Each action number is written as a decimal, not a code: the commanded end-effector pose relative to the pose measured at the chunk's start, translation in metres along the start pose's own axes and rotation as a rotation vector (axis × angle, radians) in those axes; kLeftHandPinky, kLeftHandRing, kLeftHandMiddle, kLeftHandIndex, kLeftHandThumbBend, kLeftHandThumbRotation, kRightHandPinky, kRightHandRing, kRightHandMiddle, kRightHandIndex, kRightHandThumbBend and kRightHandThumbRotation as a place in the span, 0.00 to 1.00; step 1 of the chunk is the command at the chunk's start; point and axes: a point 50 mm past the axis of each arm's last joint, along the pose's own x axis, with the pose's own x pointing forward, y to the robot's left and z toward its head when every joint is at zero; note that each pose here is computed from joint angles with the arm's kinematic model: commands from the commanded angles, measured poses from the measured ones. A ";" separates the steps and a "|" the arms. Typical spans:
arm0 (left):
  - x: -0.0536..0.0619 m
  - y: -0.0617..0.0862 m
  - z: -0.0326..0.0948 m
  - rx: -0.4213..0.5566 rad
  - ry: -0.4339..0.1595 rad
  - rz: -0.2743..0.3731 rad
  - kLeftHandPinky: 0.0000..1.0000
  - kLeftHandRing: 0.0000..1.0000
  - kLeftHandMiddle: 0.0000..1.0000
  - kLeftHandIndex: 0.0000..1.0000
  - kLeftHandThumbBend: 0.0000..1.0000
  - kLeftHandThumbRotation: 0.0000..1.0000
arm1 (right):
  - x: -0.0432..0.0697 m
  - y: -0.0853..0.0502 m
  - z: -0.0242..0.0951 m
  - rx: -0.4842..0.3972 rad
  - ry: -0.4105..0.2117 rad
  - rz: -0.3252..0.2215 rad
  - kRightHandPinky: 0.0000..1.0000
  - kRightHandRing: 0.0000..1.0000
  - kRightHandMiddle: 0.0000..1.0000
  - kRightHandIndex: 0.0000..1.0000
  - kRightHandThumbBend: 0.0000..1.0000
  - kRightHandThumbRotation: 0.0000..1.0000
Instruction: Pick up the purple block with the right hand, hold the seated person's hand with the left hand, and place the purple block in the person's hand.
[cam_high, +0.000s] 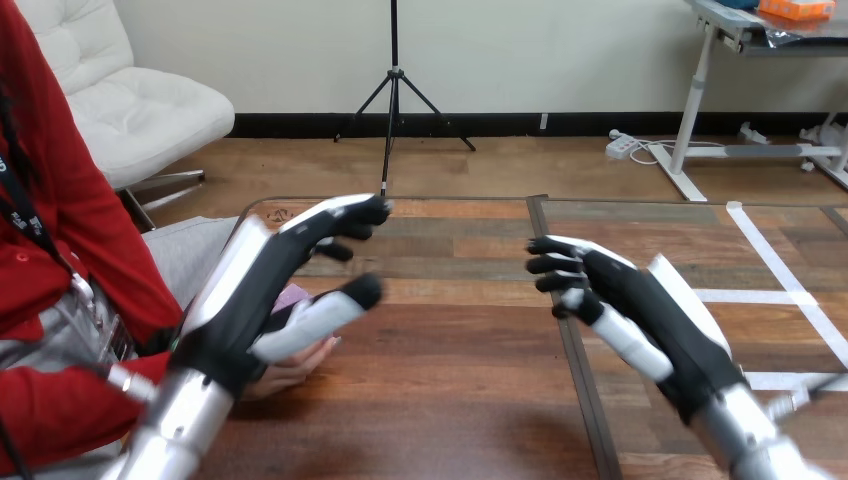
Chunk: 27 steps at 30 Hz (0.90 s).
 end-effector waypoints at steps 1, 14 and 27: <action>-0.008 0.001 -0.009 -0.077 -0.004 0.041 0.67 0.75 0.76 0.75 0.95 1.00 | -0.008 0.001 0.006 0.112 -0.073 -0.092 0.66 0.76 0.80 0.82 0.97 1.00; -0.041 -0.008 -0.026 -0.226 0.037 0.037 0.70 0.76 0.75 0.72 0.84 1.00 | -0.039 0.018 -0.010 0.369 -0.084 -0.162 0.67 0.75 0.79 0.82 0.93 1.00; -0.052 -0.019 -0.033 -0.360 0.010 0.077 0.65 0.74 0.73 0.69 0.78 1.00 | -0.054 0.029 -0.021 0.521 -0.089 -0.186 0.69 0.79 0.83 0.84 0.91 1.00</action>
